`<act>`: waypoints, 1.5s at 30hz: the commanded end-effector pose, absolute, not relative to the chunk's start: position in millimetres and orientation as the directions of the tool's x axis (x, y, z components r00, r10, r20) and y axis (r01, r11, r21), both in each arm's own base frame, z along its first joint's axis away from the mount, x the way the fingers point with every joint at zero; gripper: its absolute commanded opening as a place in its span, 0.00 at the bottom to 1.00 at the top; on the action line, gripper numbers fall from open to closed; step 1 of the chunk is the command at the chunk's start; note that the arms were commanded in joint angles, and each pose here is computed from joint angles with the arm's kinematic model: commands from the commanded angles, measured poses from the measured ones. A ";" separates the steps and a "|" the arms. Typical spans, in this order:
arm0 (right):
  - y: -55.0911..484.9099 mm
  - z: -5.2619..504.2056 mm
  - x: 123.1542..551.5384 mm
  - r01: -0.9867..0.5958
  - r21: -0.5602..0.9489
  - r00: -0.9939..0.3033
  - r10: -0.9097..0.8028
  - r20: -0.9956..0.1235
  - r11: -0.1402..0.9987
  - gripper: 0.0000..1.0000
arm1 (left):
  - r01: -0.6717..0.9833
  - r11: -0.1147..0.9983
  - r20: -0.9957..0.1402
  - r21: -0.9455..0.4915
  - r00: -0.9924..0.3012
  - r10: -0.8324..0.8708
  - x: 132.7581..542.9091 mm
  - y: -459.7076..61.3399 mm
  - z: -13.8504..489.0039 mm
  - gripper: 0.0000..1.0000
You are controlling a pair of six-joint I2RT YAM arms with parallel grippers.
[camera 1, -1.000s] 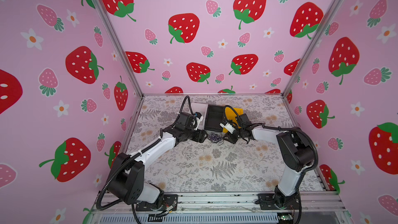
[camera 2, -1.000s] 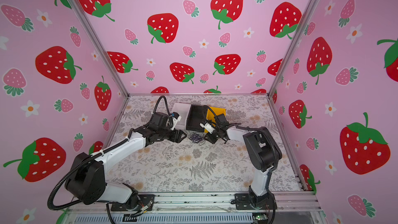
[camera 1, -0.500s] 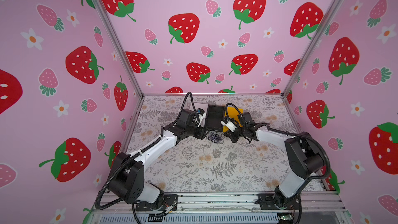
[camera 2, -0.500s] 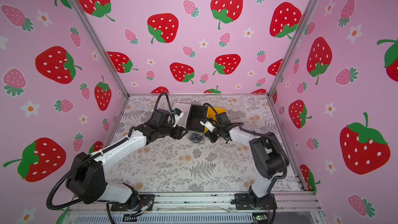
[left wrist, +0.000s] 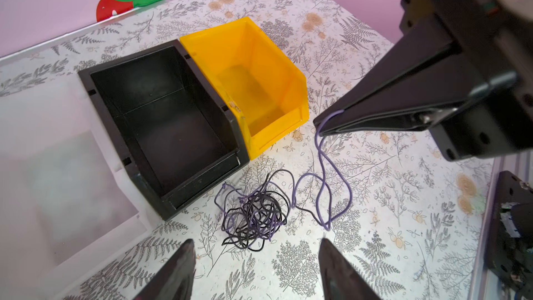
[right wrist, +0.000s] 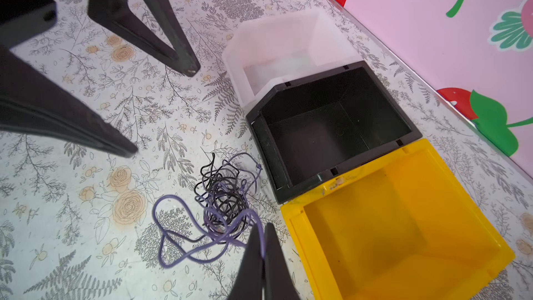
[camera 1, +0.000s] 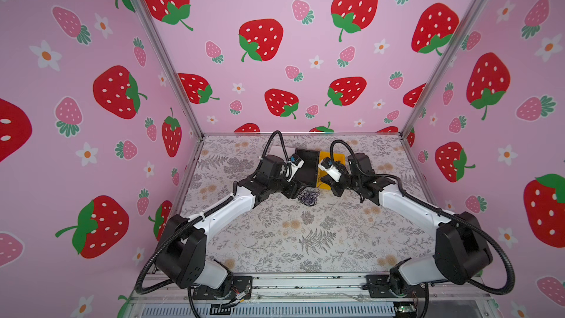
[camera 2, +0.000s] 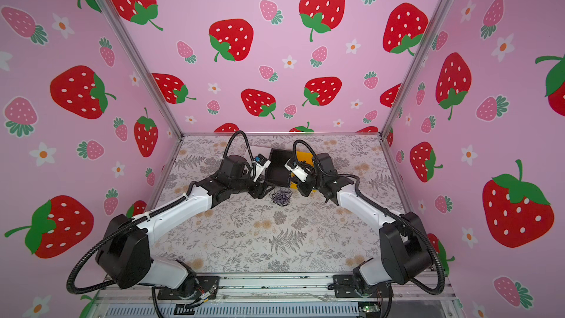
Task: Untangle and sort cables by color
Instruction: Untie the cable.
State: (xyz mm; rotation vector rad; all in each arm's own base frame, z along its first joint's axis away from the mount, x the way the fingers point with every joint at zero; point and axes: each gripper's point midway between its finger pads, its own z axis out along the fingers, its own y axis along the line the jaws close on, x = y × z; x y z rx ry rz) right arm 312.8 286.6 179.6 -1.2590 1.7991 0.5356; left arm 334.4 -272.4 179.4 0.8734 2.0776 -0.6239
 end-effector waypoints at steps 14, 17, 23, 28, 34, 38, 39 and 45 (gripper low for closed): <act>298.6 247.9 319.2 -0.891 -0.177 -0.010 -0.407 -0.913 0.419 0.00 | 0.832 0.555 -0.790 0.004 -0.337 0.511 328.2 -271.6 124.9 0.72; 299.7 259.7 318.6 -0.889 -0.179 0.005 -0.383 -0.924 0.422 0.00 | 0.826 0.563 -0.756 -0.004 -0.371 0.539 333.3 -272.0 111.5 0.72; 295.4 296.6 318.0 -0.862 -0.216 0.069 -0.315 -0.947 0.460 0.00 | 0.812 0.583 -0.747 -0.016 -0.397 0.533 334.9 -271.5 99.2 0.72; 299.8 306.5 316.1 -0.873 -0.194 0.070 -0.279 -0.958 0.447 0.00 | 0.828 0.560 -0.727 0.002 -0.383 0.569 332.8 -275.7 85.8 0.74; 304.3 293.3 317.7 -0.886 -0.154 0.031 -0.277 -0.960 0.437 0.00 | 0.858 0.512 -0.736 -0.030 -0.365 0.570 338.8 -296.6 83.9 0.70; 302.3 283.3 318.6 -0.881 -0.148 0.018 -0.281 -0.960 0.449 0.00 | 0.873 0.487 -0.716 -0.040 -0.365 0.595 349.3 -311.7 81.0 0.70; 301.5 280.0 319.1 -0.879 -0.145 0.012 -0.283 -0.959 0.455 0.00 | 0.877 0.480 -0.701 -0.038 -0.366 0.612 350.8 -314.0 77.3 0.70; 292.8 274.1 322.5 -0.866 -0.104 -0.027 -0.254 -0.967 0.490 0.00 | 0.890 0.456 -0.648 -0.025 -0.362 0.670 352.6 -315.9 60.2 0.67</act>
